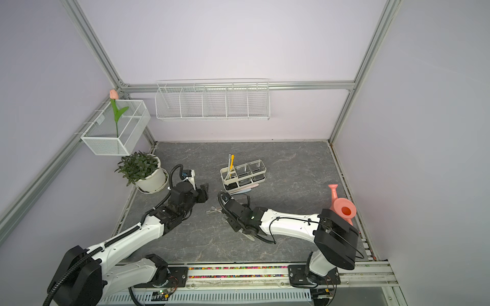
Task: Place the toothbrush into the toothbrush holder
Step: Pick up the toothbrush from the center of the board.
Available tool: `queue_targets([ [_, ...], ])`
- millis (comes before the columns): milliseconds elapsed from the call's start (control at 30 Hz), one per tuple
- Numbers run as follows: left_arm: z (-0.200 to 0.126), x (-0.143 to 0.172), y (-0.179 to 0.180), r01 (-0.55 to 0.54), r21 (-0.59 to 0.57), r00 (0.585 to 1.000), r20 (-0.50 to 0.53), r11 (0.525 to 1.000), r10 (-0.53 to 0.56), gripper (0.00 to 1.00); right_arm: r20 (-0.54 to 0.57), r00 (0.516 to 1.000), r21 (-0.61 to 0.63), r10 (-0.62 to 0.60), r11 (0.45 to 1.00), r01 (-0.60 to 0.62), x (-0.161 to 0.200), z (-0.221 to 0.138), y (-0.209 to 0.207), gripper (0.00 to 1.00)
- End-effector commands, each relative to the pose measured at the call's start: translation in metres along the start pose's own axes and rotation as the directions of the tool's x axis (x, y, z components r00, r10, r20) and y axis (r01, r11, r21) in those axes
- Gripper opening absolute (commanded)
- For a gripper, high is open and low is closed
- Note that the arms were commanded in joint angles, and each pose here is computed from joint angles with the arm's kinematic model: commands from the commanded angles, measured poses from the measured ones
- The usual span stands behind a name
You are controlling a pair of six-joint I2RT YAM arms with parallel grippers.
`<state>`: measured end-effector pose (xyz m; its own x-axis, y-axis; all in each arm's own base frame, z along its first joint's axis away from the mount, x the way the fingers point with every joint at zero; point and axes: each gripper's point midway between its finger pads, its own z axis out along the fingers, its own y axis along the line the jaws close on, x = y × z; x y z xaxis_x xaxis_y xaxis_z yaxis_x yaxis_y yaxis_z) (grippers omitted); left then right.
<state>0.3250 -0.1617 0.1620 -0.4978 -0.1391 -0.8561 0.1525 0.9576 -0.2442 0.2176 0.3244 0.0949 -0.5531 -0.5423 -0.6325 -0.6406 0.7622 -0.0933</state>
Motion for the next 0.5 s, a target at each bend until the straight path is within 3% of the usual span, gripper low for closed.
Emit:
queue_targets([
  [0, -0.001, -0.006, -0.007, 0.034, 0.029, 0.999, -0.013, 0.999, -0.033, 0.65, 0.053, 0.998, 0.052, 0.028, 0.998, -0.031, -0.008, -0.008, -0.016, 0.08],
  [233, -0.001, -0.007, -0.001, 0.059, 0.014, 0.998, 0.001, 0.998, -0.059, 0.65, 0.108, 0.993, 0.049, 0.053, 0.997, -0.059, -0.007, -0.026, -0.034, 0.08],
  [467, 0.0, -0.005, -0.052, 0.211, 0.248, 0.972, -0.154, 0.946, -0.176, 0.65, 0.171, 0.981, 0.038, 0.089, 0.995, -0.097, -0.005, -0.046, -0.052, 0.08],
])
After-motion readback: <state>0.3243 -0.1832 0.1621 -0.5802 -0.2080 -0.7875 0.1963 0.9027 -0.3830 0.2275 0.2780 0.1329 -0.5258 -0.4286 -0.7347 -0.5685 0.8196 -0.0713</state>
